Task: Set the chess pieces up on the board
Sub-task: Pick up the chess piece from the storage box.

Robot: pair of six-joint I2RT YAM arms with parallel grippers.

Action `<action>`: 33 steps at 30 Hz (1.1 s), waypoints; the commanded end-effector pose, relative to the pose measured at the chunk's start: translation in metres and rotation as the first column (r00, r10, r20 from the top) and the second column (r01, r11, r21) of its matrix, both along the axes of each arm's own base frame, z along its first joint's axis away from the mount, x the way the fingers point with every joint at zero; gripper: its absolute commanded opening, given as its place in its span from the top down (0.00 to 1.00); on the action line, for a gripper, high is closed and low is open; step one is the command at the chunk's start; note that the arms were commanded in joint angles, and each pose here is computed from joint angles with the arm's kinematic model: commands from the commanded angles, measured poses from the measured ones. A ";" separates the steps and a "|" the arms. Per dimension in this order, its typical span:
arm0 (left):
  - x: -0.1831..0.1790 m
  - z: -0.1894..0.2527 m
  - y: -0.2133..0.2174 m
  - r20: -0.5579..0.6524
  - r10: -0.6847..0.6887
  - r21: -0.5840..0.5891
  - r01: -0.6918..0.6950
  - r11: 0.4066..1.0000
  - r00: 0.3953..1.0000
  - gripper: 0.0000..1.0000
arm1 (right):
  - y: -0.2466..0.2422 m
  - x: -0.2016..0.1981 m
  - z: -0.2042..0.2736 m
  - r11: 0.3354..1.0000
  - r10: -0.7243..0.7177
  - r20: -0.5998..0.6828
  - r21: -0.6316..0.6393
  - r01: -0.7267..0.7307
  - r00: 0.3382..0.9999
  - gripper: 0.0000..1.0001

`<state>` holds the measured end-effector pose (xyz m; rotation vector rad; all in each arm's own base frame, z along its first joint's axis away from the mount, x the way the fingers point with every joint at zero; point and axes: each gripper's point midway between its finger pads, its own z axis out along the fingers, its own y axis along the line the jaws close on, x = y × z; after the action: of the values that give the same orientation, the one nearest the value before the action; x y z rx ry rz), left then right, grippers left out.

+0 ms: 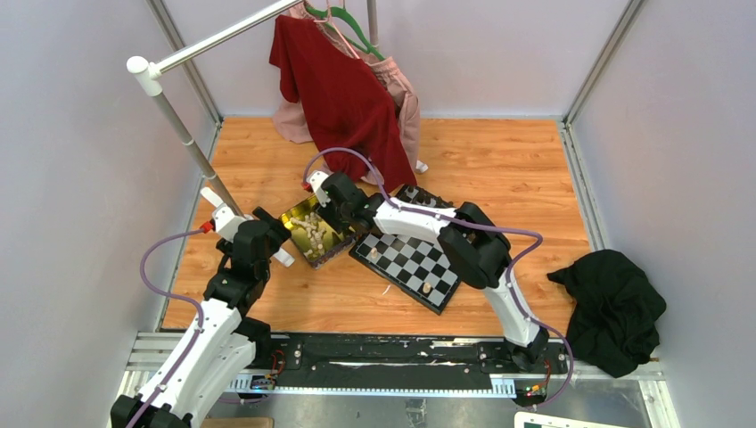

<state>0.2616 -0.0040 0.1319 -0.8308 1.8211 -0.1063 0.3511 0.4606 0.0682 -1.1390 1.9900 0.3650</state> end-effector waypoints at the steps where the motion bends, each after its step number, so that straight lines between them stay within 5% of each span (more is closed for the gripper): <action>1: 0.004 0.008 0.000 0.036 -0.004 0.004 0.004 1.000 0.999 0.11 | -0.002 0.023 0.004 0.998 -0.065 0.073 0.002 0.065 0.995 0.55; 33: 0.005 -0.003 -0.005 0.010 -0.033 0.010 0.033 0.999 0.999 0.11 | -0.008 0.054 -0.020 0.984 -0.175 0.087 -0.001 0.176 0.981 0.60</action>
<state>0.2639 -0.0073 0.1296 -0.7983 1.8324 -0.1138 0.3928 0.4602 0.0611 -1.0053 1.9710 0.2543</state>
